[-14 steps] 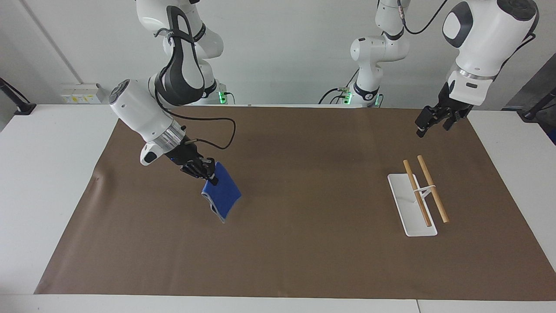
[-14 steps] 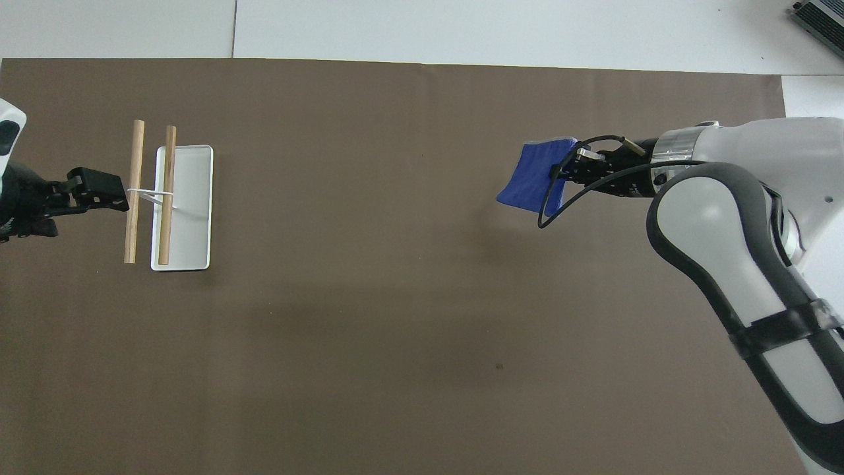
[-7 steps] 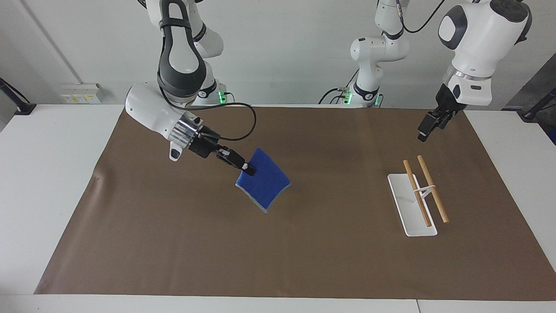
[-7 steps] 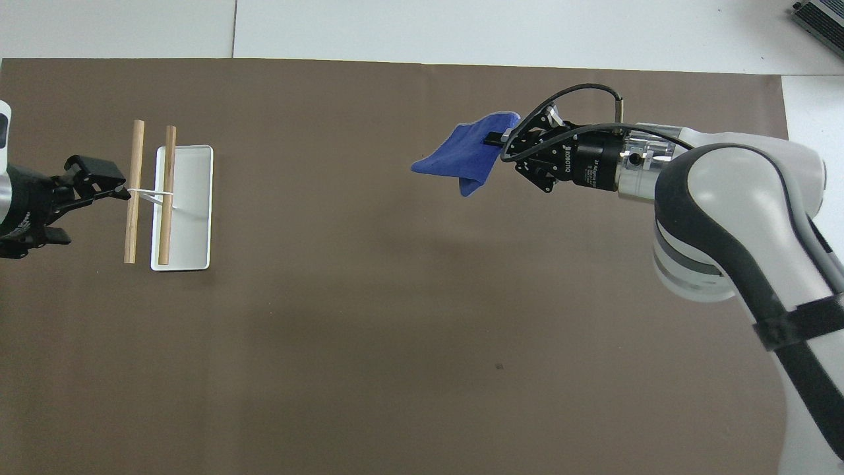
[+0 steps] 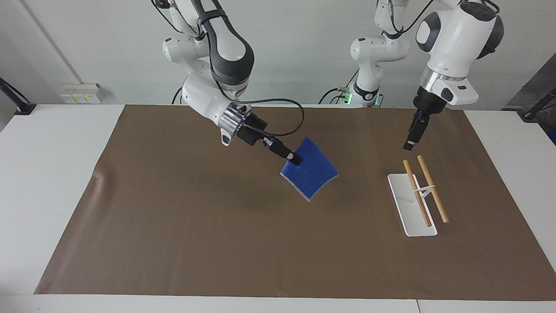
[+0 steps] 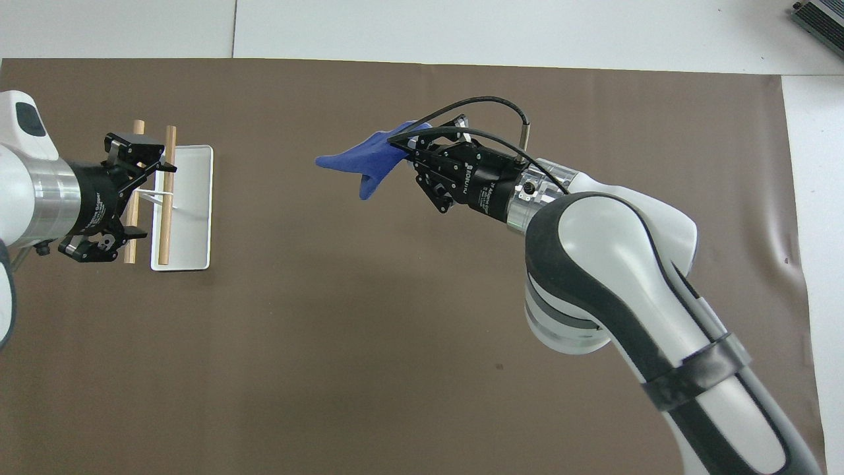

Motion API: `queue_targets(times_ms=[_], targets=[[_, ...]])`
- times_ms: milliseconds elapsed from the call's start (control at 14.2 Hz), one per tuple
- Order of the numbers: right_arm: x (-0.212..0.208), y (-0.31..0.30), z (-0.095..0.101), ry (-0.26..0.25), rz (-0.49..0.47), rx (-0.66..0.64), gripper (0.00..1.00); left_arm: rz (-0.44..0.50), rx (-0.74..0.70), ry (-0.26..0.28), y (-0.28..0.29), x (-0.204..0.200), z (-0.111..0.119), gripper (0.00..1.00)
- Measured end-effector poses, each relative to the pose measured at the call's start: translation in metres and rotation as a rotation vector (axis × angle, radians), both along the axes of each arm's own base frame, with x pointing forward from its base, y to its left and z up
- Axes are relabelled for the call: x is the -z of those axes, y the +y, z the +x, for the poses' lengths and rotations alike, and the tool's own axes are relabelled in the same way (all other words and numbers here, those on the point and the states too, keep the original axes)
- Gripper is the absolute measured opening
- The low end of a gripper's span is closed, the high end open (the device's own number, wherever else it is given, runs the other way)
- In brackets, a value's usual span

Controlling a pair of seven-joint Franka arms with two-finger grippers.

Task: Right arm passes towel to left arm to hang
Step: 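Lift the towel with the right gripper while the left gripper approaches, then close the left gripper on the towel held by the right gripper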

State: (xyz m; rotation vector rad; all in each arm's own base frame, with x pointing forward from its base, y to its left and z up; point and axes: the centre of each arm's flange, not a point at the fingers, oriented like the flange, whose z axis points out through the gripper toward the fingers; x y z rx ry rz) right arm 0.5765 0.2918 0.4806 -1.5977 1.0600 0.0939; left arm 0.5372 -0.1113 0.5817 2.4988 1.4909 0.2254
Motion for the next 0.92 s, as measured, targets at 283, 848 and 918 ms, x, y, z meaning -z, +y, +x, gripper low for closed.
queue_targets(times_ms=[283,848,918], targets=[[-0.002,0.027,-0.015,0.032,0.059,0.032,0.04,-0.106,-0.133,-0.041,-0.031,0.019,-0.002,1.00],[-0.002,0.042,-0.024,0.089,0.138,0.065,0.04,-0.273,-0.372,-0.117,-0.084,0.039,-0.009,1.00],[-0.001,0.042,-0.024,0.103,0.153,0.073,0.04,-0.287,-0.381,-0.131,-0.088,0.038,-0.009,1.00]])
